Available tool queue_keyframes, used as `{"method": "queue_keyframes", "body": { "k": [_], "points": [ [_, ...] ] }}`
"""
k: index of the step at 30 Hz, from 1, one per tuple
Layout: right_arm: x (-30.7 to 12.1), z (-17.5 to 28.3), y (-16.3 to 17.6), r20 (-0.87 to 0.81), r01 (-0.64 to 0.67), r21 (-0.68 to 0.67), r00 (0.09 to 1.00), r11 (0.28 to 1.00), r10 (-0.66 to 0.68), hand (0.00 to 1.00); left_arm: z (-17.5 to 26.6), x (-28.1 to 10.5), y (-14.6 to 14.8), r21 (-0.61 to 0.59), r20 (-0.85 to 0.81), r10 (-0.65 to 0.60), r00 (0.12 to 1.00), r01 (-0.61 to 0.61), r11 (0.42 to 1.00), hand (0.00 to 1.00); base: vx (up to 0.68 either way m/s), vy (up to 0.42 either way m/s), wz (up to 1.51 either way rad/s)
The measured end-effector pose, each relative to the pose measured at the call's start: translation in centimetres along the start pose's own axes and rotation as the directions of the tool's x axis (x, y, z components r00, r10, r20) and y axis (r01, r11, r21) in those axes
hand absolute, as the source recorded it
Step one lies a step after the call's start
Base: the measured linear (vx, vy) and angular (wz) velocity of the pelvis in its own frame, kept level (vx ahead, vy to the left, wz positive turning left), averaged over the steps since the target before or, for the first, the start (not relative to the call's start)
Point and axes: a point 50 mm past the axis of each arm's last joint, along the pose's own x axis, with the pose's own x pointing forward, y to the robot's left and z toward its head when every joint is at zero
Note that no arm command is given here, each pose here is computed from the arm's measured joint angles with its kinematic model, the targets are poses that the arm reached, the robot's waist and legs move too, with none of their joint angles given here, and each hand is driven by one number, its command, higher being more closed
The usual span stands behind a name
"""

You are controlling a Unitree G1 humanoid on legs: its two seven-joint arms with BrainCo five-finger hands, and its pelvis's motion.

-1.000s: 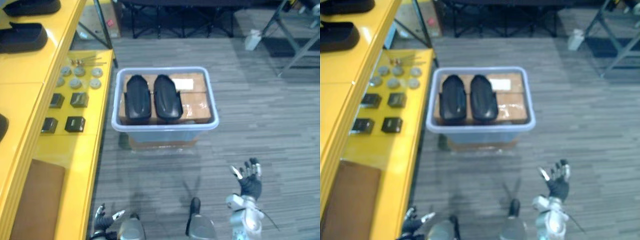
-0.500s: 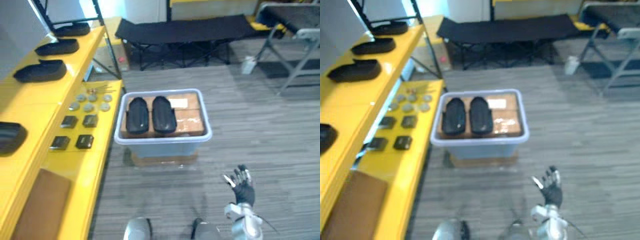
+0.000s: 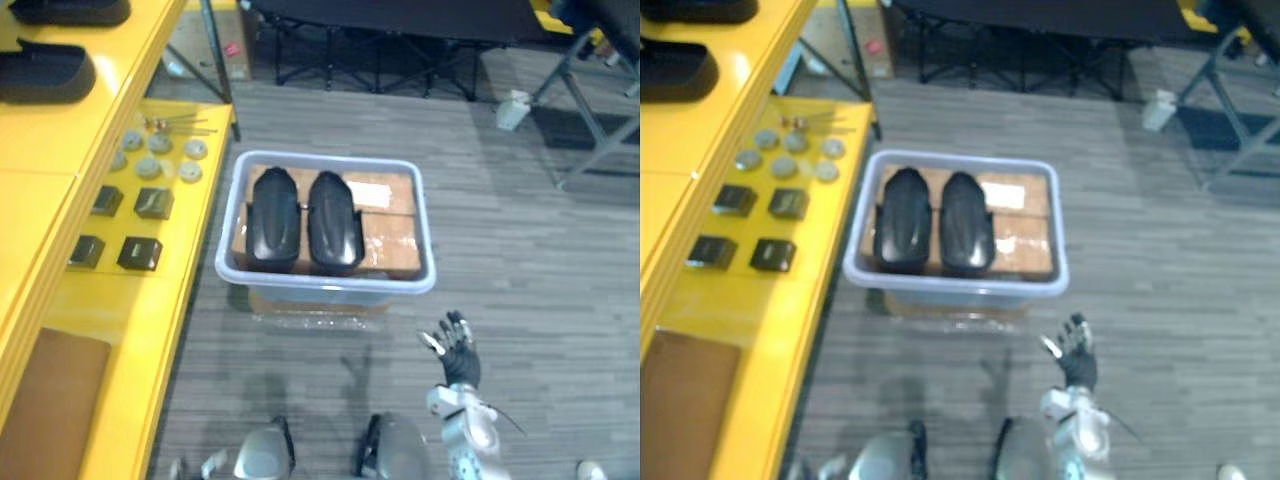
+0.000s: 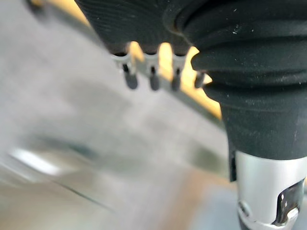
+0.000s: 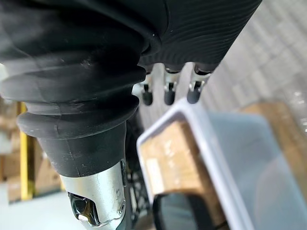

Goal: Walk over and take plastic housings, then place them on the shelf

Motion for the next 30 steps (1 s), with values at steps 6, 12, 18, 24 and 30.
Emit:
{"method": "queue_keyframes", "body": {
  "k": [6, 12, 18, 24, 30],
  "points": [
    [0.2, 0.6, 0.2, 0.037, -0.014, 0.001, 0.999, 1.0, 0.014, 0.0, -3.4, -1.0, -1.0, -0.052, -0.161, 0.012, 0.987, -0.021, 0.998, 0.0, 0.32, -0.31, 0.35],
    [0.6, 1.7, -1.3, 0.072, 0.064, -0.019, 0.995, 0.998, -0.062, 0.0, -3.4, -1.0, -1.4, -0.053, -0.148, 0.025, 0.989, -0.033, 0.998, 0.0, 0.11, -0.089, 0.42],
    [0.6, 2.8, -0.4, 0.127, 0.069, -0.013, 0.99, 0.997, -0.067, 0.0, -2.2, -0.4, -1.4, 0.03, -0.091, 0.003, 0.996, 0.0, 1.0, 0.0, -0.03, 0.035, 0.0],
    [2.9, 5.2, 2.2, 0.244, 0.08, -0.038, 0.967, 0.996, -0.068, 0.0, -0.9, 0.2, -3.9, 0.224, -0.032, -0.107, 0.994, 0.111, 0.968, 0.0, -0.07, 0.022, -0.14],
    [9.0, 8.5, 5.0, 0.303, 0.164, -0.096, 0.944, 0.982, -0.128, 0.0, 0.2, 0.8, -5.8, 0.294, -0.001, -0.163, 0.987, 0.157, 0.943, 0.0, -0.07, 0.01, 0.07]
  ]
}}
